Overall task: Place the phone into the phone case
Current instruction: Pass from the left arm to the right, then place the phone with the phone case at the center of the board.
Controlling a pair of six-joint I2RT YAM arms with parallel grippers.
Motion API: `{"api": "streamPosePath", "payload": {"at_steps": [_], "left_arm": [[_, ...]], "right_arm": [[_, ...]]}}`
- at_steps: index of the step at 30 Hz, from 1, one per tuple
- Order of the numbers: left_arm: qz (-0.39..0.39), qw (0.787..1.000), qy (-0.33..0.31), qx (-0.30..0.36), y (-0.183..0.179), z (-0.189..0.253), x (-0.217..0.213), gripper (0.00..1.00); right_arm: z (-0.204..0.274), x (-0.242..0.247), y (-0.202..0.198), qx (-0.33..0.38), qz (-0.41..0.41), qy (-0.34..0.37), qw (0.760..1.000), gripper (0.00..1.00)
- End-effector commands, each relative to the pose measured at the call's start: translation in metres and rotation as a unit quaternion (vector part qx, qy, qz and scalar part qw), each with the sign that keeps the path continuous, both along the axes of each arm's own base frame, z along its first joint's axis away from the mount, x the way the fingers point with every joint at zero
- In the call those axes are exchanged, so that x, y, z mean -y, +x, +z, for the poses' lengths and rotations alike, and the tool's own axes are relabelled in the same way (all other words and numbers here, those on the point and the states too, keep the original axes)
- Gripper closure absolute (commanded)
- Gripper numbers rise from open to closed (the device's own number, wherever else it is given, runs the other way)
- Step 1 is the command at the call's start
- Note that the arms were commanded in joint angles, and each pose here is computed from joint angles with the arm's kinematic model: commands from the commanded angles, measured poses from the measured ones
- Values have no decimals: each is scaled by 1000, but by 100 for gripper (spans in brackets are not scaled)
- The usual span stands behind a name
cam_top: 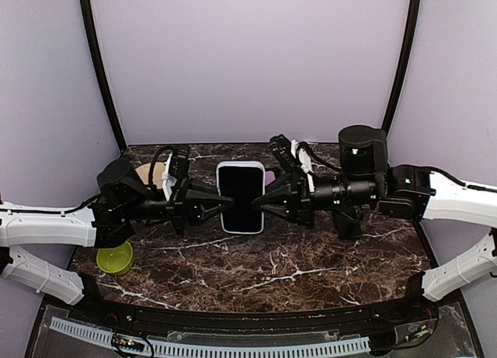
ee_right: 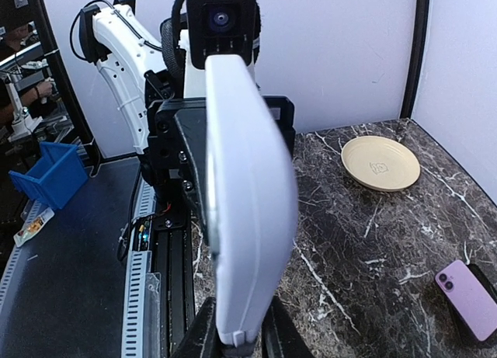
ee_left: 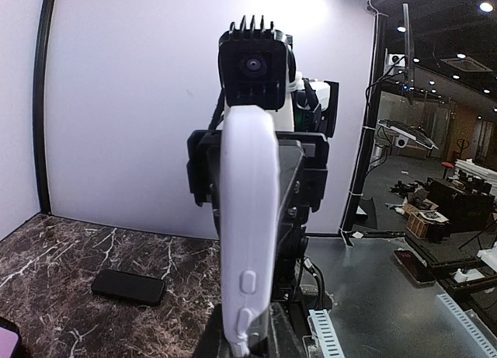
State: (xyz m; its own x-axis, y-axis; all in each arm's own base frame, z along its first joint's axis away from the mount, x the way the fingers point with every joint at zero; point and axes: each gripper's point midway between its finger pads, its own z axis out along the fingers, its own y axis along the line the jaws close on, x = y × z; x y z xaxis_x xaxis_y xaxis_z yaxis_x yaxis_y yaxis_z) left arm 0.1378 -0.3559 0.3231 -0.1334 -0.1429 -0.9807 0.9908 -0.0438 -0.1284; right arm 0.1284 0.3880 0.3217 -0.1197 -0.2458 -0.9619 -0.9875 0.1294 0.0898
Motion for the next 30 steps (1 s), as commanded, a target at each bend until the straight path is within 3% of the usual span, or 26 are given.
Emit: {"api": "streamPosePath", "payload": {"at_steps": [1, 3, 6, 8, 9, 11, 13, 16, 19, 27, 30], "left_arm": [[-19, 998, -45, 30, -12, 25, -5, 100], [-19, 998, -44, 30, -11, 25, -5, 100], [-10, 999, -40, 28, -8, 23, -4, 100], [12, 999, -31, 22, 1, 20, -2, 80], [44, 998, -31, 17, 12, 22, -2, 55], [116, 993, -13, 4, 38, 15, -3, 27], [197, 980, 8, -3, 66, 8, -9, 15], [284, 958, 42, -1, 94, -4, -21, 7], [337, 940, 60, 5, 111, -7, -30, 6], [361, 927, 104, -10, 124, -24, -29, 6], [362, 925, 114, -10, 125, -26, -28, 6]], "right_arm": [[10, -5, 8, -2, -10, 30, 999, 92], [10, -6, 8, -3, -10, 31, 999, 100], [10, -4, 16, -8, -30, 27, 999, 100], [7, 2, 30, -19, -61, 20, 998, 100], [4, 7, 38, -29, -79, 15, 996, 100], [-5, 19, 57, -56, -116, 1, 992, 100], [-20, 33, 72, -89, -147, -23, 985, 100], [-47, 56, 91, -140, -192, -66, 969, 100], [-79, 79, 107, -202, -227, -112, 946, 100], [-155, 129, 143, -319, -291, -197, 880, 100], [-174, 137, 152, -348, -293, -208, 866, 100]]}}
